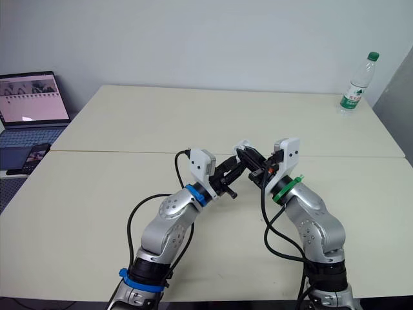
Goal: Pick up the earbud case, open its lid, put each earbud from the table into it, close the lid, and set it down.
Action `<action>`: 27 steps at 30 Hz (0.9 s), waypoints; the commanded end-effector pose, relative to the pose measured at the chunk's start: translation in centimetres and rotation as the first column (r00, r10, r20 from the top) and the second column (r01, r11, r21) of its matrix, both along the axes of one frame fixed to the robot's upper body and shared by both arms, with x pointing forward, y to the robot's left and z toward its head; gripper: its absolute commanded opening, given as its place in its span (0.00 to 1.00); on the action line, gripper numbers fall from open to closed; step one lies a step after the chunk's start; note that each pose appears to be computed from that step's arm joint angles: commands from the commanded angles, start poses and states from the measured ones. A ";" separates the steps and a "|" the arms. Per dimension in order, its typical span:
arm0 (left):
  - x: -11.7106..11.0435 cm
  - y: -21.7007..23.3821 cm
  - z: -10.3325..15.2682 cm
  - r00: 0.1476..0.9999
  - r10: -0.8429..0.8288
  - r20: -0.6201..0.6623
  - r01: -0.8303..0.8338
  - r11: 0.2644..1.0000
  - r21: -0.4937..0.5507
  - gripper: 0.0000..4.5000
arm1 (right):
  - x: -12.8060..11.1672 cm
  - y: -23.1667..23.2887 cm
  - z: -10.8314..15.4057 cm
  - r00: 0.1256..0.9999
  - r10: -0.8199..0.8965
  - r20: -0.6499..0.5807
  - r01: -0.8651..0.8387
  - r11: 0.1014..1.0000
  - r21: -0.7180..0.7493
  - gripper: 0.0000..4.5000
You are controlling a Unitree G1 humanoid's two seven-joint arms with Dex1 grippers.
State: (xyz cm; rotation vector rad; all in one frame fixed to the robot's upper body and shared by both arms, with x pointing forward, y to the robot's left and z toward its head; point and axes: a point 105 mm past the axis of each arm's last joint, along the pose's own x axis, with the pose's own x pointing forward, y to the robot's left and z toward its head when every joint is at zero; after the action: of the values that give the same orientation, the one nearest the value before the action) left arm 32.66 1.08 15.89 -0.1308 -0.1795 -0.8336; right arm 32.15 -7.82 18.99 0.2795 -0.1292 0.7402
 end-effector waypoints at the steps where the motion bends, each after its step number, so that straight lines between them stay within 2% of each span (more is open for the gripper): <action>1: -1.0 -0.6 2.4 0.996 -0.038 0.086 0.041 0.998 -0.042 0.18 | -0.1 -0.2 0.6 1.000 0.002 0.008 -0.002 1.000 0.012 0.47; 7: -0.9 -0.5 2.5 0.996 -0.037 0.085 0.041 0.998 -0.045 0.18 | -0.1 -0.5 1.1 0.999 -0.007 0.036 0.006 1.000 0.020 0.96; 8: -0.9 -0.5 2.4 0.996 -0.037 0.086 0.041 0.998 -0.044 0.18 | -0.1 -0.6 1.5 0.999 -0.009 0.049 0.008 1.000 0.025 0.99; 12: -0.5 0.4 2.3 0.996 -0.017 0.087 0.019 0.999 -0.027 0.18 | -0.2 -1.9 2.9 0.996 -0.002 0.092 0.001 1.000 0.011 0.99; 16: -0.3 1.6 1.7 0.997 -0.004 0.082 0.004 1.000 0.002 0.18 | 0.1 -3.9 1.9 0.999 0.017 0.051 -0.008 0.987 -0.162 0.99; 19: -0.7 2.6 0.9 0.997 -0.027 0.070 0.024 0.999 0.046 0.18 | 0.5 -5.6 0.0 1.000 0.016 -0.026 -0.024 0.940 -0.339 0.99; 22: -1.5 3.5 -0.2 0.997 -0.067 0.040 0.064 0.995 0.078 0.18 | 0.6 -7.3 -2.2 0.988 0.000 -0.155 -0.077 0.869 -0.490 0.99; 27: -3.3 4.4 -2.1 0.995 -0.100 -0.007 0.100 0.988 0.120 0.18 | 0.6 -9.4 -5.0 0.941 -0.057 -0.334 -0.171 0.771 -0.613 0.99</action>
State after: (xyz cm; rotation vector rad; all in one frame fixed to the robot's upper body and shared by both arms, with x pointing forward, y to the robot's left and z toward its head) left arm 30.14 5.93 12.35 -0.0241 -0.0650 -0.9014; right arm 32.76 -16.88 13.83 -0.2233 0.4290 0.7408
